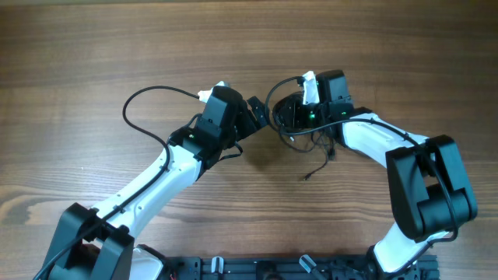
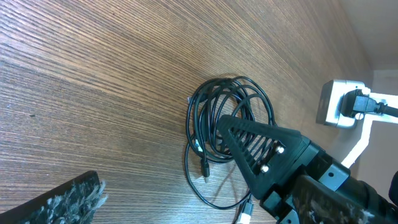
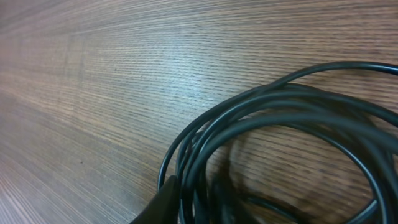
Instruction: Untangle cables
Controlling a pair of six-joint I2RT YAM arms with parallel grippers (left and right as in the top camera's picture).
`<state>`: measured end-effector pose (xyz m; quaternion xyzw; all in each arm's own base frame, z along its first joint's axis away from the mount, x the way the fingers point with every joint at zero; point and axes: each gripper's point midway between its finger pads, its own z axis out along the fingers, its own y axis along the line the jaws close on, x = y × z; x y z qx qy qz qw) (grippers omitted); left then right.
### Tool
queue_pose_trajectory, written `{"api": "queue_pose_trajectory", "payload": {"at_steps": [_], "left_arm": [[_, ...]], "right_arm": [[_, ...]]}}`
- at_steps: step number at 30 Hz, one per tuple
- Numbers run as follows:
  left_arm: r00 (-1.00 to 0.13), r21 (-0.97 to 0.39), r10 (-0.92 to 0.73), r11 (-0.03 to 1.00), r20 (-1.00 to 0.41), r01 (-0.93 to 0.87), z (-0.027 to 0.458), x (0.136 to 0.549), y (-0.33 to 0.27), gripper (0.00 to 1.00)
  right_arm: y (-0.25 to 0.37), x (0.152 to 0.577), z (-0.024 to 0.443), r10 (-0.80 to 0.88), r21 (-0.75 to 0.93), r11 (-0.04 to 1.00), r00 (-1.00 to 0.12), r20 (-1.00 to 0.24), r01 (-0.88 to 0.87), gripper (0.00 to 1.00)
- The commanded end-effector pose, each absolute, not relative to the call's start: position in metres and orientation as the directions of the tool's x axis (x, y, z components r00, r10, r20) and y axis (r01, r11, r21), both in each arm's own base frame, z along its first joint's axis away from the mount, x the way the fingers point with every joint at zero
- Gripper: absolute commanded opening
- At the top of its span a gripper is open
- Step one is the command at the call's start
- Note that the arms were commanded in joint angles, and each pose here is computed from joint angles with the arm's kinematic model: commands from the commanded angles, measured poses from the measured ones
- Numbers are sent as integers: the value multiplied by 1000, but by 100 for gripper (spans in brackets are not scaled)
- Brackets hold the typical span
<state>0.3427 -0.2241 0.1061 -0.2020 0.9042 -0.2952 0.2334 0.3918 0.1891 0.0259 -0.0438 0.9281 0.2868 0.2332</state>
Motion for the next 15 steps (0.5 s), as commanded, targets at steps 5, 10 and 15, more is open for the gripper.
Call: {"api": "queue_pose_trajectory", "payload": {"at_steps": [5,10,15], "left_arm": [[-806,-620,-506,749,-308,-234,104,345,-224,100],[-806,-620,-506,749,-308,-234,104,345,-224,100],[-805,-620,-507,749,-308,-234,104,345,-224,100]], "right_arm": [[189,394,23,63,530,823,-894,-443,-205,5],[195,392,31,57,558,798,-894,-444,-226,5],[206,390,93,89,639,708,-860,-503,-300,5]]}}
